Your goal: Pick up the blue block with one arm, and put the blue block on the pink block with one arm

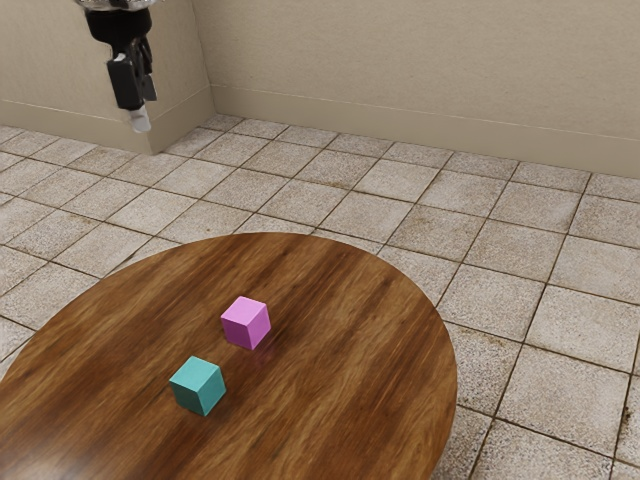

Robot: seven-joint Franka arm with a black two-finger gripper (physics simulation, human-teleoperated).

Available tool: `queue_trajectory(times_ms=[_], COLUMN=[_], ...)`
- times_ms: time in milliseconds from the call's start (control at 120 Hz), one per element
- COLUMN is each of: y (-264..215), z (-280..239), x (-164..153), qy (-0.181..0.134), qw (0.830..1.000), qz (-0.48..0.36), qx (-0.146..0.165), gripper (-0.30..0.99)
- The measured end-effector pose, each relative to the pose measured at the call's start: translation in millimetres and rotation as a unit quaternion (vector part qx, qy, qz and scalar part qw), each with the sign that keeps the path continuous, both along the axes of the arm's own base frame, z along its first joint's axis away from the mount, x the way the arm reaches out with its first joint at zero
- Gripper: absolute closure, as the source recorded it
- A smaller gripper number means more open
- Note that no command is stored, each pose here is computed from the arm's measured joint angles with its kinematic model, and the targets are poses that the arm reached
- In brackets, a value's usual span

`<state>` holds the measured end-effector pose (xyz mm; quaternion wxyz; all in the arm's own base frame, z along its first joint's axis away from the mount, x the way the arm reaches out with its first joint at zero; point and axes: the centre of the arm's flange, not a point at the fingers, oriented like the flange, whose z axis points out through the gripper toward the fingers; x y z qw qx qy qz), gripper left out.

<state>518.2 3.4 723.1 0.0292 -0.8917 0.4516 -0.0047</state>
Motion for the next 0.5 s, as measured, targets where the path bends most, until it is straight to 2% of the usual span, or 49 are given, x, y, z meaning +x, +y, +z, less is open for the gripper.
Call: queue_trajectory(times_ms=[133,208,283,392,500], y=[-14.7,-18.9,-17.8,-18.9,-20.2], z=[-7.2,-15.8,-61.1,-122.2,-191.6], x=[2.7,-19.8,-55.3,-69.7,-84.6], qy=[0.01,0.023,0.045,0.067,0.099], qw=[1.0,1.0,0.999,0.996,0.99], qz=[-0.013,-0.013,-0.022,-0.054,-0.098], qx=[-0.003,0.001,0.009,0.009,0.023], gripper=[0.0,0.0,0.0,0.0,0.0])
